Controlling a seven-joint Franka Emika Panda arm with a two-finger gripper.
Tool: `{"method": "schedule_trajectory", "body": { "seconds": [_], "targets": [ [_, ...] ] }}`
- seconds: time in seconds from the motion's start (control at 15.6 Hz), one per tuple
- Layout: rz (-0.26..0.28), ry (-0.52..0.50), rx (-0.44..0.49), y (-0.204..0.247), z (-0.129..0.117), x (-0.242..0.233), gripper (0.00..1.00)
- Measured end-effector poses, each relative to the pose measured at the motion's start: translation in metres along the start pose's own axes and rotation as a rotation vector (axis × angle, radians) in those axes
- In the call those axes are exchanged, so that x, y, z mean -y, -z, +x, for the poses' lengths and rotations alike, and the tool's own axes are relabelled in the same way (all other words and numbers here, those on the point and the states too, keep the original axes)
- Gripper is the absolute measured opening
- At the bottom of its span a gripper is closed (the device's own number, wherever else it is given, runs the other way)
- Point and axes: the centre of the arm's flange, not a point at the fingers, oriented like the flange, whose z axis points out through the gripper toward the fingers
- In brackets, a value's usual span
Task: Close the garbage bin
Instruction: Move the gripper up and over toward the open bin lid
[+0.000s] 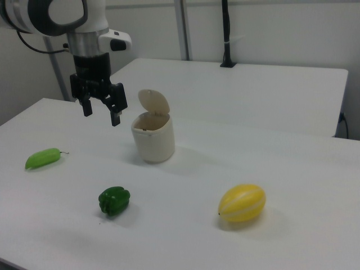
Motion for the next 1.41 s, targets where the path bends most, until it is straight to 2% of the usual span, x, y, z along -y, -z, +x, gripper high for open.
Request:
{"method": "schedule_trajectory", "body": {
  "seconds": [0.64,1.02,1.09,1.15,1.41],
  "targets": [
    [-0.009,-0.001,0.001,0.0002,-0.0002,-0.0011,1.0],
    [-0.007,-0.001,0.035,-0.0026,-0.0039,-0.0009,0.99],
    [-0.007,-0.001,0.035,-0.0026,-0.0039,-0.0009,0.96],
    [-0.007,0.0,0.035,-0.0026,-0.0039,-0.0009,0.88],
    [-0.007,0.008,0.035,-0.0026,-0.0039,-0.0008,0.42]
  ]
}}
